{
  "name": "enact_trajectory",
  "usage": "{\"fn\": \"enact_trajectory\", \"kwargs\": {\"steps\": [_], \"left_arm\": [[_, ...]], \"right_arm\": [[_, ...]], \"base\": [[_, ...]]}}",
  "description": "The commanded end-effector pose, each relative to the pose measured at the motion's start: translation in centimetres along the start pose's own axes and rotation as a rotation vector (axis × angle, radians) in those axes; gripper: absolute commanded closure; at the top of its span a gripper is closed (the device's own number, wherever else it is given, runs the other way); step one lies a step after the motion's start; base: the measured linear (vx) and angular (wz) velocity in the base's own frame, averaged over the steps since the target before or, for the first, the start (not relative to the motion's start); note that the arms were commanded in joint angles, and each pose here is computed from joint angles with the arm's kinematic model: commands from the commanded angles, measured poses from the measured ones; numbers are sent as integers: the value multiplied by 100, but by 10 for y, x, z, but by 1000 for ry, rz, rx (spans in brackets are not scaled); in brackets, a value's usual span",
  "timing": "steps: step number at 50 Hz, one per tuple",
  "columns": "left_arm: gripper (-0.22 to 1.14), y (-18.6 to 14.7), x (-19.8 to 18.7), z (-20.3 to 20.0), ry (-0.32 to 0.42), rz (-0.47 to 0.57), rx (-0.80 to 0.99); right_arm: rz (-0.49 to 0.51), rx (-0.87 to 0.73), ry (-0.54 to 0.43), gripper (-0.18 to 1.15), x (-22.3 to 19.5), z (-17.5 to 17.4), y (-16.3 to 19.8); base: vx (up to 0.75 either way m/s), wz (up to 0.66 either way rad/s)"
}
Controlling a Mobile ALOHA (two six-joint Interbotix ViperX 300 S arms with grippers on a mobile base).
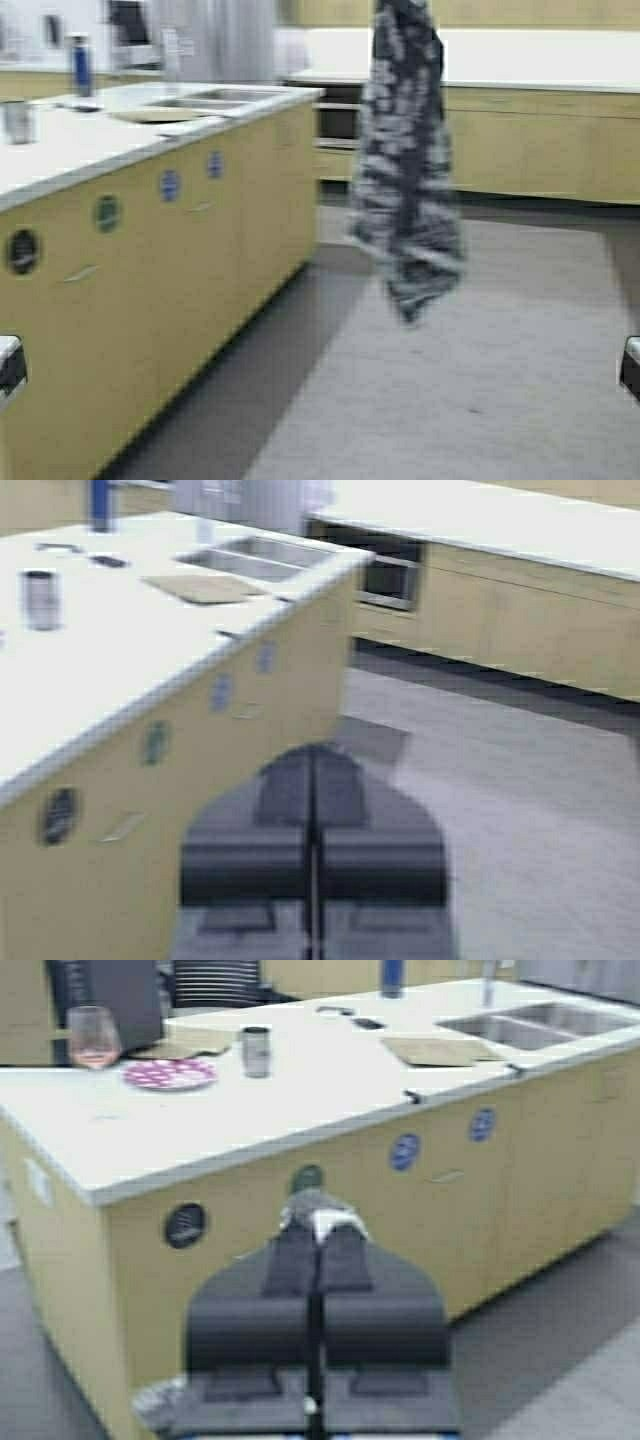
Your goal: Get the cloth and wipe up the spill under the wine glass
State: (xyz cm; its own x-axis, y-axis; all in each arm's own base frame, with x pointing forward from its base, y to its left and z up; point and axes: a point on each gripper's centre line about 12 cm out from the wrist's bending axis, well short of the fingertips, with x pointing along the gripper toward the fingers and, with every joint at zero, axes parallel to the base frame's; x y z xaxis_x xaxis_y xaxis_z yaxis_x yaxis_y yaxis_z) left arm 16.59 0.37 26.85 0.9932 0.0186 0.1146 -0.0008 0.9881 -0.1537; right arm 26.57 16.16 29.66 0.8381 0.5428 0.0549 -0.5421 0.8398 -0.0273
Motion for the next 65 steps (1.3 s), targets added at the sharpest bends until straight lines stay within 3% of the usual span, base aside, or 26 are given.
{"fn": "enact_trajectory", "kwargs": {"steps": [1,35,54,65], "left_arm": [[89,-1,2,5,-11,-2,3],[89,-1,23,1,4,-5,17],[89,6,77,-34,158,15,20],[89,1,115,-48,153,-13,3]], "right_arm": [[-6,12,-39,90,0,10,-1],[-48,19,-75,90,2,19,-13],[-46,19,-108,90,3,28,-13],[-47,18,-117,90,0,30,-13]], "base": [[-1,56],[2,38],[11,13],[18,6]]}}
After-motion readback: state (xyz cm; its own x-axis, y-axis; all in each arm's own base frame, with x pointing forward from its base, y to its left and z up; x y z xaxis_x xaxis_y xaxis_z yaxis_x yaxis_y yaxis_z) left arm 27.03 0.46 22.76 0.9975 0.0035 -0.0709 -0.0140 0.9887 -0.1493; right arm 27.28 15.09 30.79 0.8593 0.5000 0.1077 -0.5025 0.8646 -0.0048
